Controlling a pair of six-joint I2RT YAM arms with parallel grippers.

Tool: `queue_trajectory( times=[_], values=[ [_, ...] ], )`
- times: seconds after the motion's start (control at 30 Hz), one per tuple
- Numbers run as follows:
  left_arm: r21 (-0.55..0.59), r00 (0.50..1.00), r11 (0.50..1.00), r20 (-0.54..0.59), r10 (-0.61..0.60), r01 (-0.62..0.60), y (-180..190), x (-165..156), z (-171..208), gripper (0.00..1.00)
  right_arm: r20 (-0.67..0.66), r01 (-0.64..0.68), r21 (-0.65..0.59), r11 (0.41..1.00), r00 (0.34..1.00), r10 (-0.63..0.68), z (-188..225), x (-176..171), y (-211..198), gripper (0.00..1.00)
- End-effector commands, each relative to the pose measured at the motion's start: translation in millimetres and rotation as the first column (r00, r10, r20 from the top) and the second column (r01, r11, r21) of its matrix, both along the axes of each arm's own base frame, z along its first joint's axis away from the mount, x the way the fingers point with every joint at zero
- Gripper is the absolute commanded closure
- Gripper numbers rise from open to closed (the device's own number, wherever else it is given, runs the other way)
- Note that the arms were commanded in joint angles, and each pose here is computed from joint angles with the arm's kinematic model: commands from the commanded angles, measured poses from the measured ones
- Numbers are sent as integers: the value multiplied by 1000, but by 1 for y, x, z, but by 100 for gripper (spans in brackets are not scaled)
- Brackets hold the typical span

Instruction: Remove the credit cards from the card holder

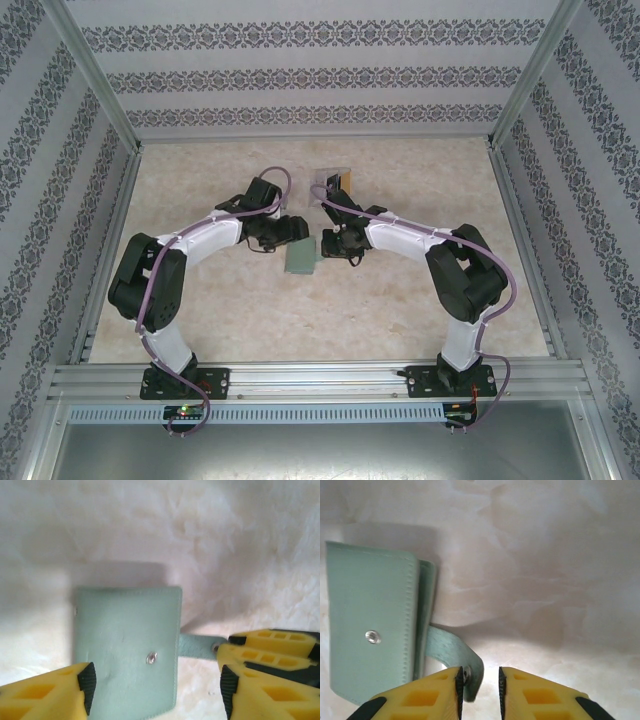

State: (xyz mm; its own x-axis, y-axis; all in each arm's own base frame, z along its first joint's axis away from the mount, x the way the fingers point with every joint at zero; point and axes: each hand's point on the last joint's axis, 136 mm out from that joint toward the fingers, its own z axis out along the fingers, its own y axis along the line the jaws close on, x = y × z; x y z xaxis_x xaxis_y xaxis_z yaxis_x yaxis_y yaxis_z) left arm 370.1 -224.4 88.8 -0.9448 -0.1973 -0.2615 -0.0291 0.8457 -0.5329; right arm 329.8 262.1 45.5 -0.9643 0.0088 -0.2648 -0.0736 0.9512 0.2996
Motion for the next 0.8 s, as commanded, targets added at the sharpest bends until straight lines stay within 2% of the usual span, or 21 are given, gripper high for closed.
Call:
queue_trajectory(
  times=[0.0,0.23,0.33,0.47,0.6,0.77],
  values=[
    [175,998,982,31,60,-64,32,4,3,21,4,-27,28,999,1000,27,4,-1,12,69],
    [287,985,945,107,133,-159,67,7,22,0,-10,-5,35,999,1000,5,-7,-3,21,73],
    [324,979,926,129,159,-194,83,5,22,1,0,15,50,999,1000,-15,-14,1,24,76],
    [318,974,922,110,197,-222,96,-2,19,1,-6,30,76,997,1000,-29,-17,9,29,84],
    [305,972,924,109,208,-232,98,-6,17,1,51,21,58,998,998,-24,-4,14,25,91],
    [272,969,931,95,227,-245,95,-4,9,1,128,7,41,999,992,-13,24,11,11,93]
  ],
)
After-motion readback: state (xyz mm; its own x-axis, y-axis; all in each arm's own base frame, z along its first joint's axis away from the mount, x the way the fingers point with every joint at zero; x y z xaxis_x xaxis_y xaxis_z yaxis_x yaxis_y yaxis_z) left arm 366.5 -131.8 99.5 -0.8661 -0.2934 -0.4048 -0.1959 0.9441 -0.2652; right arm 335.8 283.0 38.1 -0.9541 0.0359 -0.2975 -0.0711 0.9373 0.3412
